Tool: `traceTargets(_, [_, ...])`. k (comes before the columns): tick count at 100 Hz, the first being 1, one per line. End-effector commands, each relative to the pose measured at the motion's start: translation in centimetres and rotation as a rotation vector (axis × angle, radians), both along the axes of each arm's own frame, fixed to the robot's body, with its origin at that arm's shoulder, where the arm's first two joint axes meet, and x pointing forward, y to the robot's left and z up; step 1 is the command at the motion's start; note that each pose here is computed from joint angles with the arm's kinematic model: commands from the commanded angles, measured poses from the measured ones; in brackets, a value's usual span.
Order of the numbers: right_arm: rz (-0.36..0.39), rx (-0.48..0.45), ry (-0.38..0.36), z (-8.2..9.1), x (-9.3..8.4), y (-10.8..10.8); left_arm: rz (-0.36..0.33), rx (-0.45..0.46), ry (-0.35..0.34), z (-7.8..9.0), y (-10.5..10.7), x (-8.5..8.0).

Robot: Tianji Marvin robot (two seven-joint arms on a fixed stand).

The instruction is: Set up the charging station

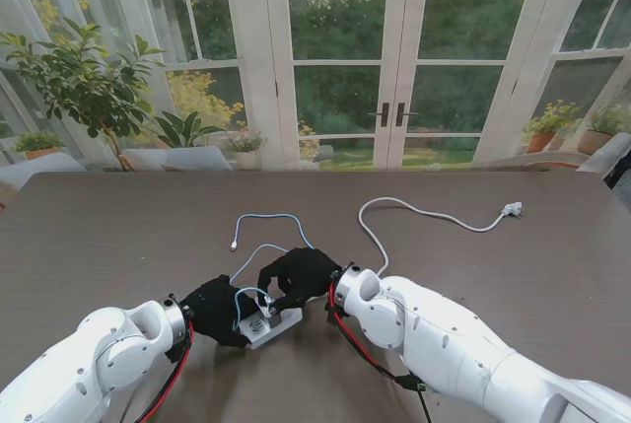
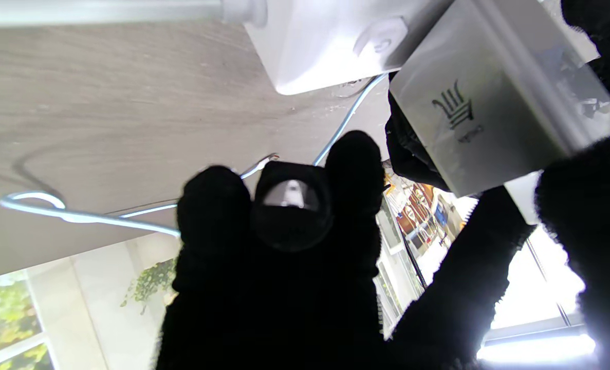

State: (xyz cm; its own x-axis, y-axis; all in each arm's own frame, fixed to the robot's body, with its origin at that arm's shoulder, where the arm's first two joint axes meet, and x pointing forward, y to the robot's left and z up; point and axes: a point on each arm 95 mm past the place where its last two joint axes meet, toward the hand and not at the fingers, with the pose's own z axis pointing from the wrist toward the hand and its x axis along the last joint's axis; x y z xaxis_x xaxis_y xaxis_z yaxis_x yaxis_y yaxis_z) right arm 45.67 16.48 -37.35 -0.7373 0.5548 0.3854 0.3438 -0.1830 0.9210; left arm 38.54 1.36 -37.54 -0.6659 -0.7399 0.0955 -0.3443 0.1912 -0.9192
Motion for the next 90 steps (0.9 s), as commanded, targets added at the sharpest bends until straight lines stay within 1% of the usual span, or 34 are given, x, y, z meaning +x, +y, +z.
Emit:
traceTargets(1, [-0.025,-0.210,0.124,-6.7,-2.0,-4.5,0.003,0.066,0.116,-3.7,0.9,-2.1])
traceTargets(27, [-0.005,-0.234,0.175,-7.8,-1.5,-5.0,0.000,0.067,0.120,-3.7,0.9,-2.2])
traceTargets(51, [-0.012,-0.241,0.228,-8.4,-0.9,-5.5,-0.002,0.067,0.124,-3.7,0.8,-2.3])
traceTargets(90, [-0.016,-0.253,0.245,-8.4,-0.6,-6.5,-0.011,0.067,0.126,-3.7,0.9,-2.3])
